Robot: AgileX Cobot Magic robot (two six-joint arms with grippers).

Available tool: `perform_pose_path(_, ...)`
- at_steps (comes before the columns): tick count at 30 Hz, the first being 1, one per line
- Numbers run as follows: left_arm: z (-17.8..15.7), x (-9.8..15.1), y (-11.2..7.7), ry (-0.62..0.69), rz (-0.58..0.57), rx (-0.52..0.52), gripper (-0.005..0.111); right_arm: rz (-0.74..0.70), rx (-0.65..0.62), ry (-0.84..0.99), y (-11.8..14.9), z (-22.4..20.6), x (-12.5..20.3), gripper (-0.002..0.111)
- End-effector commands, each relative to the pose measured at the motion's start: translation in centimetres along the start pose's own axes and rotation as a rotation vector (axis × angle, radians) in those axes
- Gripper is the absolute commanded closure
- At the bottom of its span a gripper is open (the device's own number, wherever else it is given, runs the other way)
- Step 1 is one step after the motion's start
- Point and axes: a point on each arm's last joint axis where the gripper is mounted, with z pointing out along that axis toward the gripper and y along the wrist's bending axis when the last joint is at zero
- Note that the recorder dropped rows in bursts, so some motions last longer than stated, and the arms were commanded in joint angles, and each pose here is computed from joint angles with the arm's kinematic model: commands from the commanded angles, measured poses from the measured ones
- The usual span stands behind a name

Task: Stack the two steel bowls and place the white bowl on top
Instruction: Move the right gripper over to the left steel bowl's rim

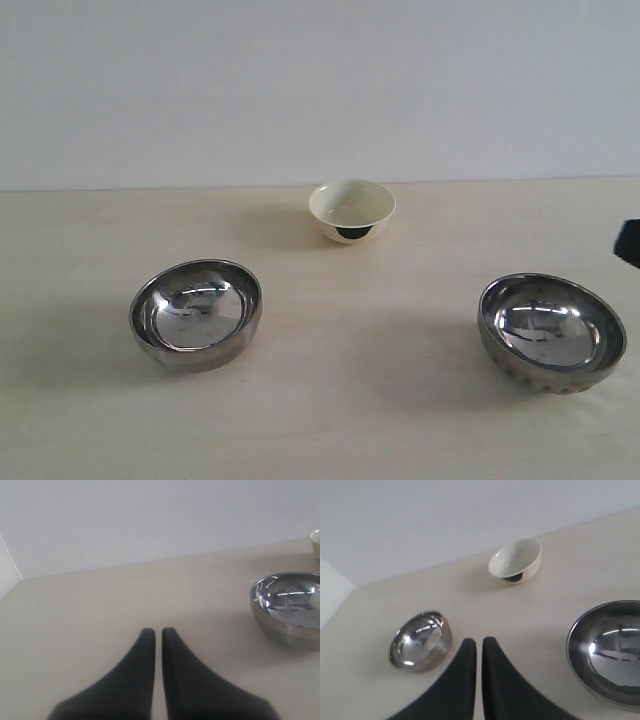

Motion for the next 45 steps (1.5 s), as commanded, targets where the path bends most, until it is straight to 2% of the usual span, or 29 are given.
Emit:
perform_pose_path(1, 0.0, 0.0, 0.0, -0.008, -0.019, -0.001, 0.103, -0.057, -0.068, 0.170, 0.8, 3.6, -1.8, 0.108)
perform_pose_path(7, 0.0, 0.0, 0.0, -0.008, -0.019, -0.001, 0.103, -0.065, -0.095, 0.300, 1.3, 8.9, -3.4, 0.108)
perform_pose_path(10, 0.0, 0.0, 0.0, -0.008, -0.019, -0.001, 0.103, -0.101, -0.124, 0.327, 2.8, 11.6, -3.2, 0.108)
perform_pose_path(15, 0.0, 0.0, 0.0, -0.008, -0.019, -0.001, 0.103, -0.163, -0.177, 0.373, 6.7, 16.7, -1.4, 0.108)
perform_pose_path(19, 0.0, 0.0, 0.0, -0.008, -0.019, -0.001, 0.103, -0.157, -0.200, 0.470, 7.9, 20.9, 0.4, 0.108)
perform_pose_path(20, 0.0, 0.0, 0.0, -0.008, -0.019, -0.001, 0.103, -0.149, -0.205, 0.505, 8.0, 22.0, 0.9, 0.107)
perform_pose_path(22, 0.0, 0.0, 0.0, -0.008, -0.019, -0.001, 0.103, -0.147, -0.209, 0.572, 7.9, 23.9, 2.0, 0.098)
perform_pose_path(26, 0.0, 0.0, 0.0, -0.008, -0.019, -0.001, 0.103, -0.115, -0.174, 0.642, 7.3, 26.7, 3.5, 0.072)
perform_pose_path(31, 0.0, 0.0, 0.0, -0.008, -0.019, -0.001, 0.103, -0.181, -0.095, 0.719, 7.2, 28.8, 3.9, 0.072)
perform_pose_path(37, 0.0, 0.0, 0.0, -0.008, -0.019, -0.001, 0.103, -0.293, 0.054, 0.763, 8.5, 30.2, 3.0, 0.072)
perform_pose_path(42, 0.0, 0.0, 0.0, -0.008, -0.019, -0.001, 0.103, -0.332, 0.058, 0.733, 10.6, 31.4, 2.5, 0.072)
perform_pose_path(45, 0.0, 0.0, 0.0, -0.008, -0.019, -0.001, 0.103, -0.324, 0.067, 0.751, 10.8, 32.4, 2.8, 0.072)
